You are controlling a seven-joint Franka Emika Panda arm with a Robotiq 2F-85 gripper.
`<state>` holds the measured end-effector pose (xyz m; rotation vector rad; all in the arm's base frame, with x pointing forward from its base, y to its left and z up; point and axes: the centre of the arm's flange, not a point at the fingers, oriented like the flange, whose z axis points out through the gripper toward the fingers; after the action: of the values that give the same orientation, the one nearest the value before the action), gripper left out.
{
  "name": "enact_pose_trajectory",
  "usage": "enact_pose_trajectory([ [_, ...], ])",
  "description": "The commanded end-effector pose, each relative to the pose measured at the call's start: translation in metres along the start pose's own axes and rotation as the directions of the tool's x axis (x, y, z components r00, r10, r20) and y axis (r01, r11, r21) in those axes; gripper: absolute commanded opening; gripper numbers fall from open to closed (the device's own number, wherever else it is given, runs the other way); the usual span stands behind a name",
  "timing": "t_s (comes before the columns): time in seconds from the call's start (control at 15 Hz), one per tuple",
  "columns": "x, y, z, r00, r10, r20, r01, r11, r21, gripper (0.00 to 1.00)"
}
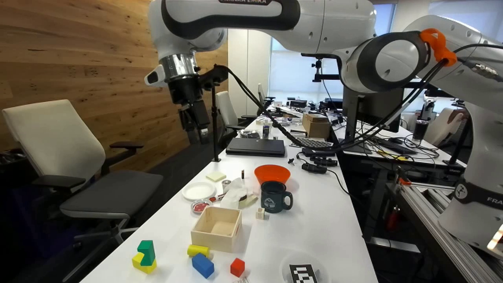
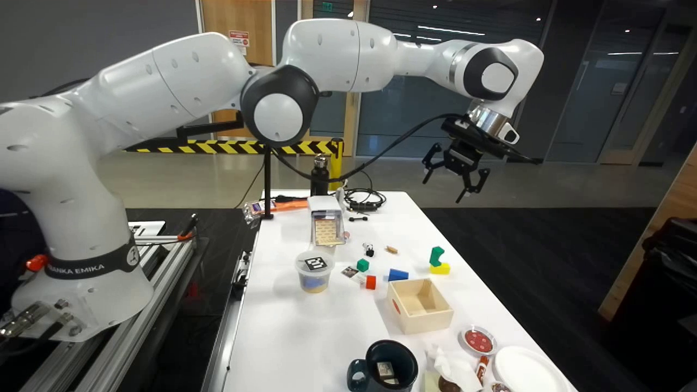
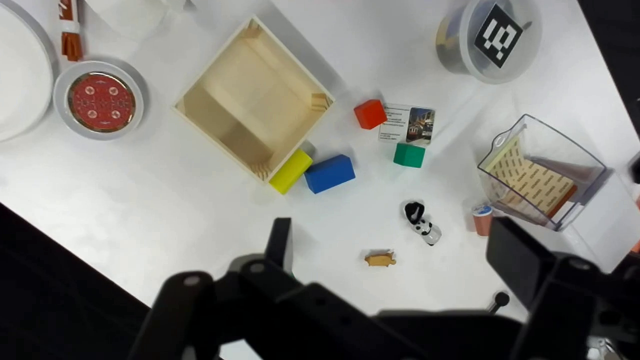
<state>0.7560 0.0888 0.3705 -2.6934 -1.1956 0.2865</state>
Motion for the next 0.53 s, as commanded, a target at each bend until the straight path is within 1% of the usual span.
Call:
enact_pose_trajectory([
  [0.0, -0.033, -0.043, 0.058, 0.999, 0.01, 0.048, -0.009, 1.0, -0.024, 1.0],
  [0.2, -0.023, -0.046, 0.087, 0.991, -0.041, 0.128, 0.042, 0.999, -0.009, 1.0],
  [0.27, -0.019, -0.047, 0.098, 0.989, -0.052, 0.141, 0.053, 0.999, -0.001, 1.0],
  [0.4, -0.013, -0.051, 0.12, 0.985, -0.052, 0.164, 0.05, 0.999, 0.012, 1.0],
  [0.47, -0.011, -0.053, 0.13, 0.979, -0.056, 0.194, 0.053, 0.998, 0.022, 1.0],
])
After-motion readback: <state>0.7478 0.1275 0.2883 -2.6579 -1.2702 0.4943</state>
